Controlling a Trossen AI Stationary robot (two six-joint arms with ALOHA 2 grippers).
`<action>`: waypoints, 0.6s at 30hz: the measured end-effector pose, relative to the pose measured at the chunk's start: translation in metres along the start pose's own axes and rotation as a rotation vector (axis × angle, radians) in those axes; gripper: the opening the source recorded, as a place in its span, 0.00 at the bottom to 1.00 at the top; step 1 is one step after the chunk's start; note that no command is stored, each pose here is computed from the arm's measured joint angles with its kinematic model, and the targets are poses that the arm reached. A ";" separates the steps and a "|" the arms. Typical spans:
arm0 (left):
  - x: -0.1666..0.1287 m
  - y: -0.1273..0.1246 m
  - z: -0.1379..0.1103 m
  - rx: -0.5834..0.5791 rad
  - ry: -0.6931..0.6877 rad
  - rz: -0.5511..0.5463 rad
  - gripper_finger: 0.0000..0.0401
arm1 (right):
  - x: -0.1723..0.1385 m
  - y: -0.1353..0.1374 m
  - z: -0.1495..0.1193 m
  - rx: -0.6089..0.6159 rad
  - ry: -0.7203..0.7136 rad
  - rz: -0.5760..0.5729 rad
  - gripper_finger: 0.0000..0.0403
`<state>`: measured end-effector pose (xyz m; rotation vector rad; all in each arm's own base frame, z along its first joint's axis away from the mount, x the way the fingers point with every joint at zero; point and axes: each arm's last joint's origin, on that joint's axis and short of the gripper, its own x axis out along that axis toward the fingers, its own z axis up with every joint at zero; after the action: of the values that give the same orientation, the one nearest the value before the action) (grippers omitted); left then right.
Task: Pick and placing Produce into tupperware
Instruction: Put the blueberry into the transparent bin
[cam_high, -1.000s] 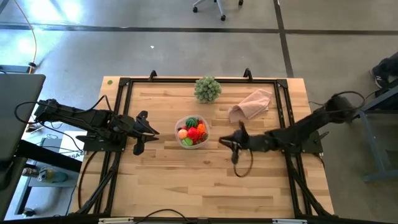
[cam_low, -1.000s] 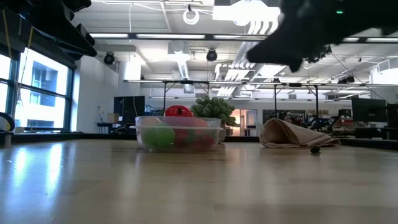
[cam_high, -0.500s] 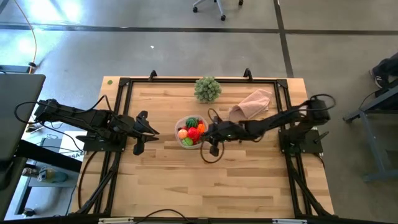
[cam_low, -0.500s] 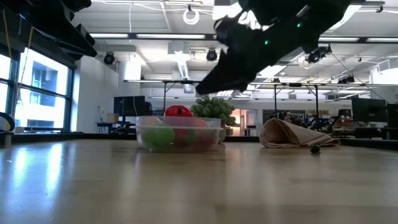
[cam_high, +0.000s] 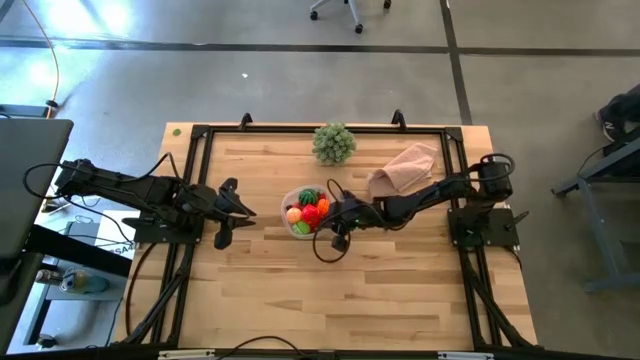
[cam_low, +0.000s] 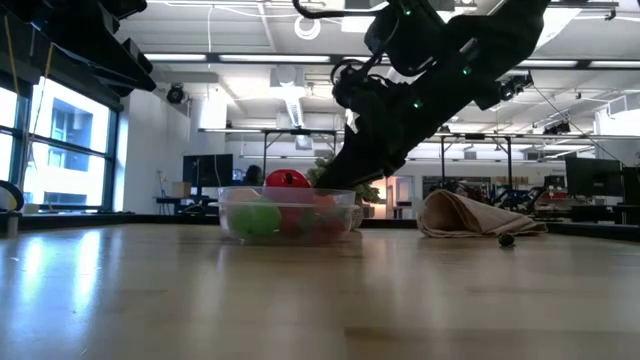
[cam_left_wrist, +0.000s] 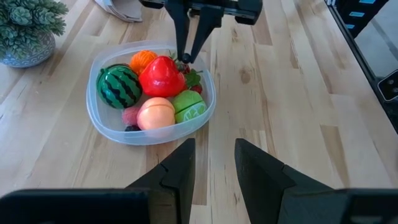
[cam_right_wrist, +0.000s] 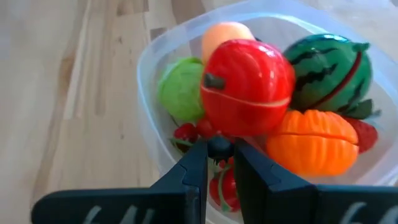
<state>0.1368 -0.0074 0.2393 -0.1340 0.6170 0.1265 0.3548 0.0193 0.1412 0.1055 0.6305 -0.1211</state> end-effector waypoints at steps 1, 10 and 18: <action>0.000 0.000 0.000 0.000 0.000 0.000 0.25 | 0.000 0.000 0.000 0.000 0.001 -0.008 0.10; 0.000 0.000 0.000 0.000 0.000 0.000 0.25 | -0.001 -0.002 -0.006 -0.011 0.059 -0.055 0.11; 0.000 0.000 0.000 0.000 0.000 0.000 0.25 | -0.001 -0.003 -0.004 -0.008 0.035 -0.076 0.22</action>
<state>0.1368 -0.0074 0.2393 -0.1341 0.6172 0.1267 0.3517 0.0171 0.1386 0.0755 0.6703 -0.1906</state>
